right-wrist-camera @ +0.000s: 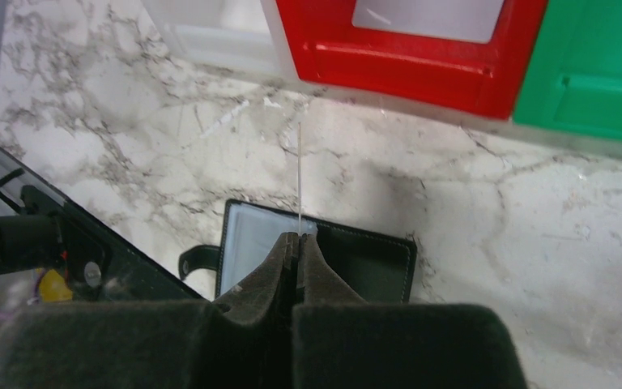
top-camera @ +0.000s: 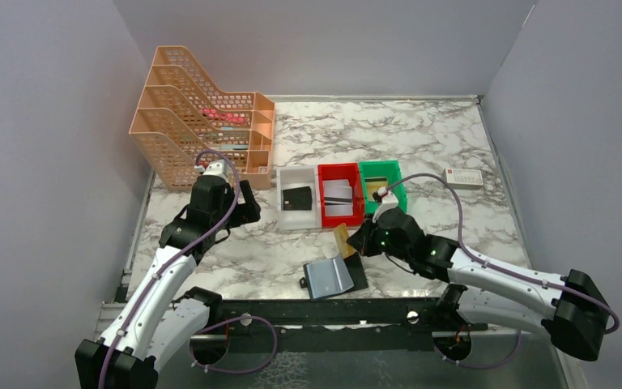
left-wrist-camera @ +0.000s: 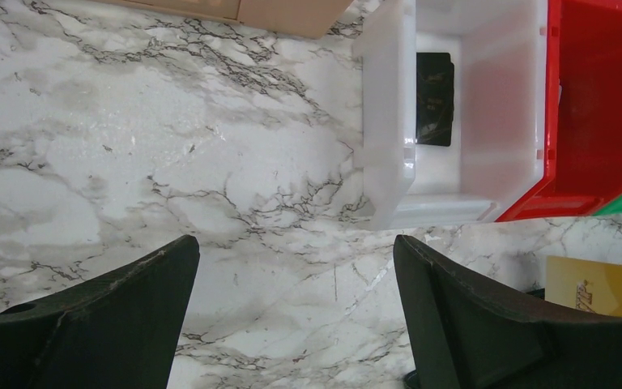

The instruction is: Take the credit cards out of the card holder

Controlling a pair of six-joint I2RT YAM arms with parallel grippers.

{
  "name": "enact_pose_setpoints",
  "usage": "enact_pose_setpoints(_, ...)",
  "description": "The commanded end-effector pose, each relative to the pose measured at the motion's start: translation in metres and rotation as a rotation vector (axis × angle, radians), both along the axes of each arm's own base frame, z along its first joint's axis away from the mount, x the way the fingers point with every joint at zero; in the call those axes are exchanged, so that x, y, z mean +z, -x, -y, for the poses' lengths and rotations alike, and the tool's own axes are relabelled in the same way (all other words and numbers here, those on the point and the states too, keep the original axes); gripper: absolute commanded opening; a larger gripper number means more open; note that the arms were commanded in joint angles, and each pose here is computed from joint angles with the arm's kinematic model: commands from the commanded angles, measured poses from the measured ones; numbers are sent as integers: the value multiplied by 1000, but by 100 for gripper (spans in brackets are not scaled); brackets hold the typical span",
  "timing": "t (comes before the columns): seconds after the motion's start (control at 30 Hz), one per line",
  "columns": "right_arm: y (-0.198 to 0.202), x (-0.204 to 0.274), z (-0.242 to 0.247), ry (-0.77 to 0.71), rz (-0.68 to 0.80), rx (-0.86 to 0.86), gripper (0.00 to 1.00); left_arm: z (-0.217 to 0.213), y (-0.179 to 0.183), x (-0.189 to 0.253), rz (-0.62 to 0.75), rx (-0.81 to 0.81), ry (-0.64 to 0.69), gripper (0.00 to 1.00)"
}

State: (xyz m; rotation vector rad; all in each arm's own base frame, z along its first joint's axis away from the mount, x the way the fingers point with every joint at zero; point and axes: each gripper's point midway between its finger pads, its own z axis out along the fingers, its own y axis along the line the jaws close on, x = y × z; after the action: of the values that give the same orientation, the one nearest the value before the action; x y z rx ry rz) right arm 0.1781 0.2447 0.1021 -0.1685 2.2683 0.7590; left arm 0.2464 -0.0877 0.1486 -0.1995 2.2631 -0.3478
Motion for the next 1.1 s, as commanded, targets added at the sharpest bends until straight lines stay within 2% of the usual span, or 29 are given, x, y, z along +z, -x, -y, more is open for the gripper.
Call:
enact_pose_setpoints(0.0,-19,37,-21,-85,81,44,1,1,-1,2,21,-12,3,93)
enact_pose_setpoints(0.43,-42,38,-33,-92,74,58,1,0,-1,3,31,-10,4,93)
enact_pose_setpoints(0.57,-67,42,-6,-35,93,-38,1,0,-1,3,31,-10,5,93)
enact_pose_setpoints(0.77,-100,66,42,-32,151,-146,1,0,-1,4,32,-11,5,93)
enact_pose_setpoints(0.87,-117,76,68,24,182,-224,1,1,-1,4,34,-13,6,93)
enact_pose_setpoints(1.07,-131,78,100,117,204,-302,1,1,-1,4,33,-17,9,93)
